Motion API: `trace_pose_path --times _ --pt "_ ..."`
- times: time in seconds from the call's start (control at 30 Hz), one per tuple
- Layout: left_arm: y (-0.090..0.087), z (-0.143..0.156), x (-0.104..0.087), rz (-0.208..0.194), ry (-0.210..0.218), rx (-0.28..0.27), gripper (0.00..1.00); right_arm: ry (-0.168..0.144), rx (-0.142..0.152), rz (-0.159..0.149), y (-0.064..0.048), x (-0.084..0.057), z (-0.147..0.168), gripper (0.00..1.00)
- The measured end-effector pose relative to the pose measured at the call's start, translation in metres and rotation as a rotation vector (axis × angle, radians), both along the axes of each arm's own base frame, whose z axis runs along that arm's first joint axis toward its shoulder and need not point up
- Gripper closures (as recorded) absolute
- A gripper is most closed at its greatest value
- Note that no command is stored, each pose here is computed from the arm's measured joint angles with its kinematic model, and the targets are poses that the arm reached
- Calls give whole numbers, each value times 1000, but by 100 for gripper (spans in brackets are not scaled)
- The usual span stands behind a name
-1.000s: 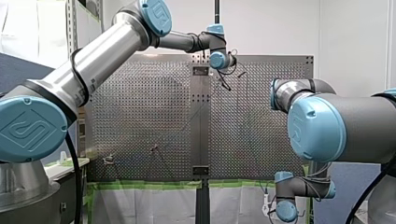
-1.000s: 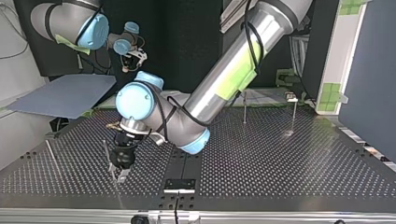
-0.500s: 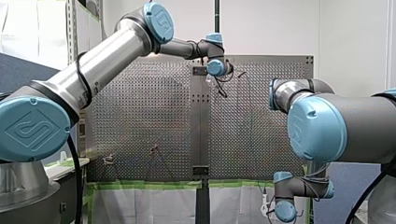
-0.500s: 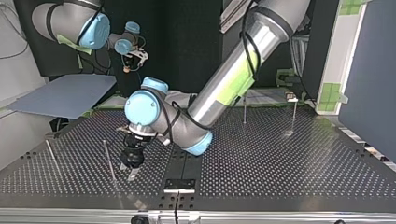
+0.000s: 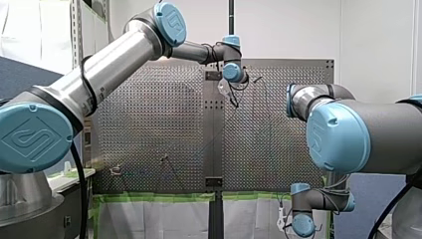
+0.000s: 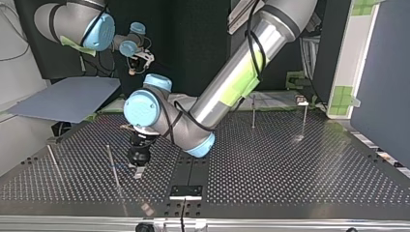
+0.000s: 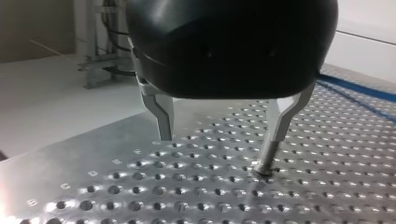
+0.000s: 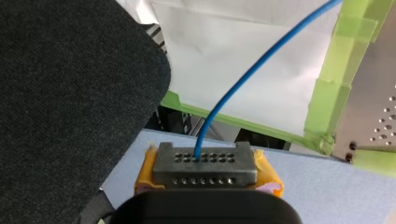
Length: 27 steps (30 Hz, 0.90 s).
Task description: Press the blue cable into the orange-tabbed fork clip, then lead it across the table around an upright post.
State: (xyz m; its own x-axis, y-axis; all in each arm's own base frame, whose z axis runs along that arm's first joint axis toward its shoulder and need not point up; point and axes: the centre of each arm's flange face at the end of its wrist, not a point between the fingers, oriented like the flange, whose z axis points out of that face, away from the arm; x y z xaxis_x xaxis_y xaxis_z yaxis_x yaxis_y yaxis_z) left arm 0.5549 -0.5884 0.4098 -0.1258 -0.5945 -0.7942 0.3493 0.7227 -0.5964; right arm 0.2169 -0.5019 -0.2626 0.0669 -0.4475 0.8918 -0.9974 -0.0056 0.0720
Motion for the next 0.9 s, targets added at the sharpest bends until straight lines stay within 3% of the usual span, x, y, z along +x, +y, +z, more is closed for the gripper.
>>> trace_pose_path --times 0.2,0.67,0.9 --pt "-2 -5 -7 -17 18 72 2 1 5 4 1 2 0 100" --pt "-4 -16 -21 -119 54 257 2 2 9 6 2 2 0 100" --pt "5 -12 -23 -127 74 323 2 1 9 8 2 3 0 100"
